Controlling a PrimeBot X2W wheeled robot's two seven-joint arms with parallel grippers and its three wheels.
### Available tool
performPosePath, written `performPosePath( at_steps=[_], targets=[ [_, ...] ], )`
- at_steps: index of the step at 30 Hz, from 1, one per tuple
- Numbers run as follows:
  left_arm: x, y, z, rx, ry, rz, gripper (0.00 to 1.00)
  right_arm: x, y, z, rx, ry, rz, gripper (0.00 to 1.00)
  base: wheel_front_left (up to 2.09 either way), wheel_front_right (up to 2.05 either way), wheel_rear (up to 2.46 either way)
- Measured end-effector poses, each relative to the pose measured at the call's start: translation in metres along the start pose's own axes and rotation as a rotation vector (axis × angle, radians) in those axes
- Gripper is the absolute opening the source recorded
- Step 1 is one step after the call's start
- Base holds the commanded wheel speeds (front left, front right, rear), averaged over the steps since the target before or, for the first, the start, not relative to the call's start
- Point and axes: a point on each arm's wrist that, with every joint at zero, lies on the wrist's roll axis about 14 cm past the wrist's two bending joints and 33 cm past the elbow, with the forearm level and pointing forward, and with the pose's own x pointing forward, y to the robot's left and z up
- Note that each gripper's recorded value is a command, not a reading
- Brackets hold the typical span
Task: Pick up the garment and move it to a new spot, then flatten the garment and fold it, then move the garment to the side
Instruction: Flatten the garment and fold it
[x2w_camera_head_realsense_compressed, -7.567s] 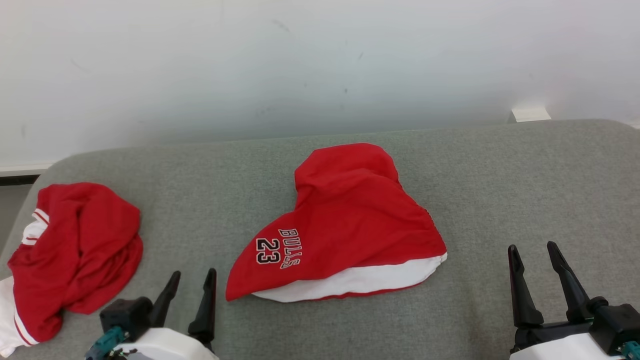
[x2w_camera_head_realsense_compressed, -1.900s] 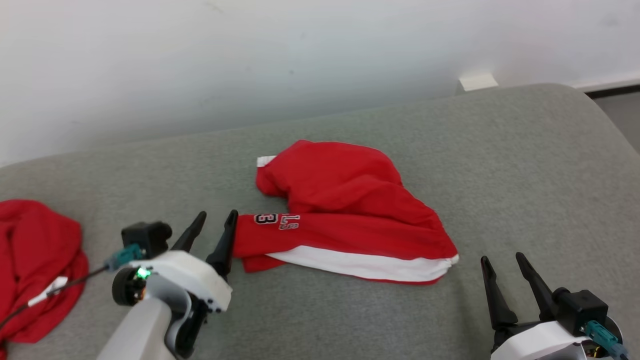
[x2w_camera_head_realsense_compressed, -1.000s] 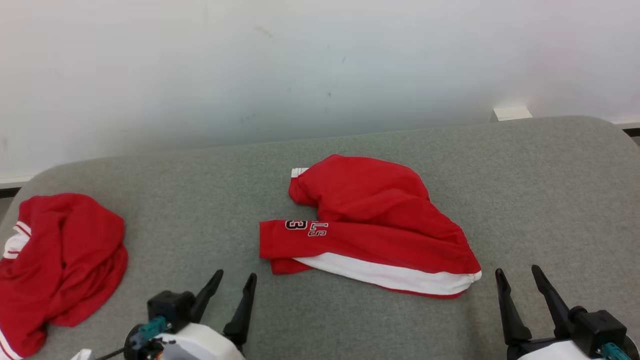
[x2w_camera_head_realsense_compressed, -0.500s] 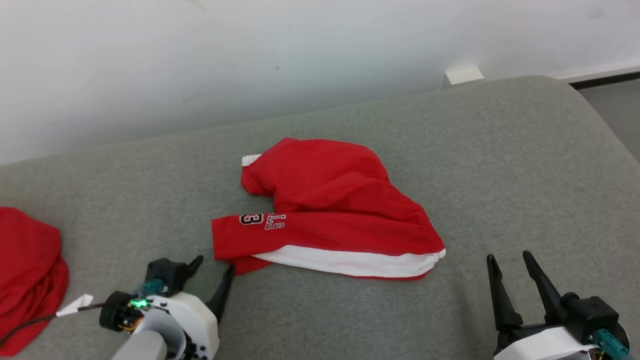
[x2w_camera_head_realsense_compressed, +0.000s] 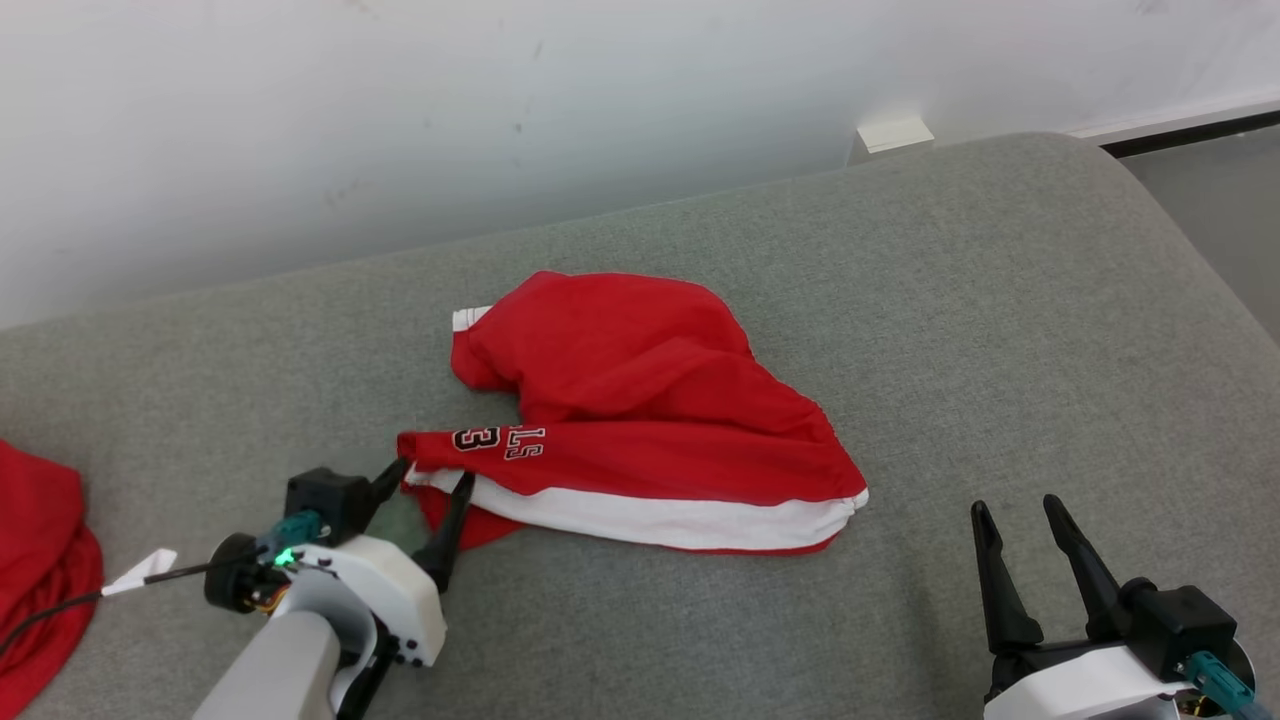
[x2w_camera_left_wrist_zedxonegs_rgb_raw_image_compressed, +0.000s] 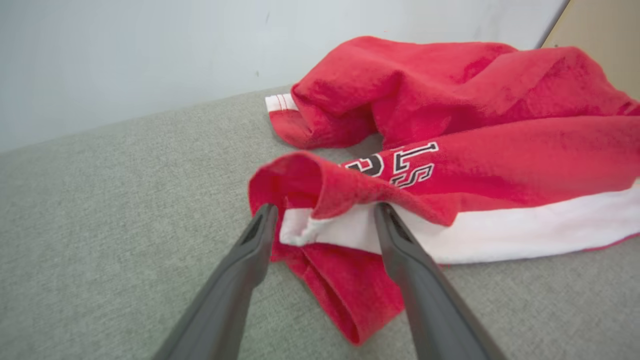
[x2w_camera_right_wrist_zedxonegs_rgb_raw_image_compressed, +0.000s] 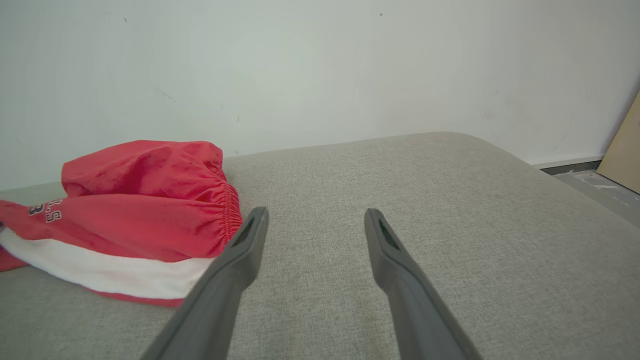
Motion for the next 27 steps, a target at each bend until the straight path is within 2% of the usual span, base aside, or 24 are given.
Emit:
performPosePath(
  at_steps=[11, 12, 13, 14, 15, 21, 27],
  targets=[
    [0.012, 0.001, 0.004, -0.003, 0.012, -0.013, 1.00, 0.005, 0.005, -0.005, -0.002, 0.015, 0.013, 1.00, 0.00, 0.00, 0.00],
    [0.012, 0.000, 0.003, -0.003, 0.014, -0.014, 0.81, 0.005, 0.005, -0.005, -0.001, 0.015, 0.014, 1.00, 0.00, 0.00, 0.00],
    [0.013, 0.000, 0.004, 0.000, 0.014, -0.017, 0.46, 0.005, 0.006, -0.005, 0.000, 0.016, 0.014, 1.00, 0.00, 0.00, 0.00],
    [0.013, -0.001, 0.004, 0.000, 0.014, -0.019, 0.16, 0.006, 0.005, -0.006, 0.002, 0.016, 0.013, 1.00, 0.00, 0.00, 0.00],
    [0.013, -0.001, 0.004, 0.001, 0.015, -0.021, 0.00, 0.006, 0.005, -0.005, 0.002, 0.016, 0.013, 1.00, 0.00, 0.00, 0.00],
    [0.009, -0.004, 0.008, 0.001, 0.004, -0.030, 0.00, 0.006, 0.004, -0.004, 0.007, 0.011, 0.008, 1.00, 0.00, 0.00, 0.00],
    [-0.007, -0.001, 0.022, -0.074, -0.065, -0.010, 0.00, 0.008, 0.013, -0.007, 0.015, 0.015, 0.034, 1.00, 0.00, 0.00, 0.00]
  ],
)
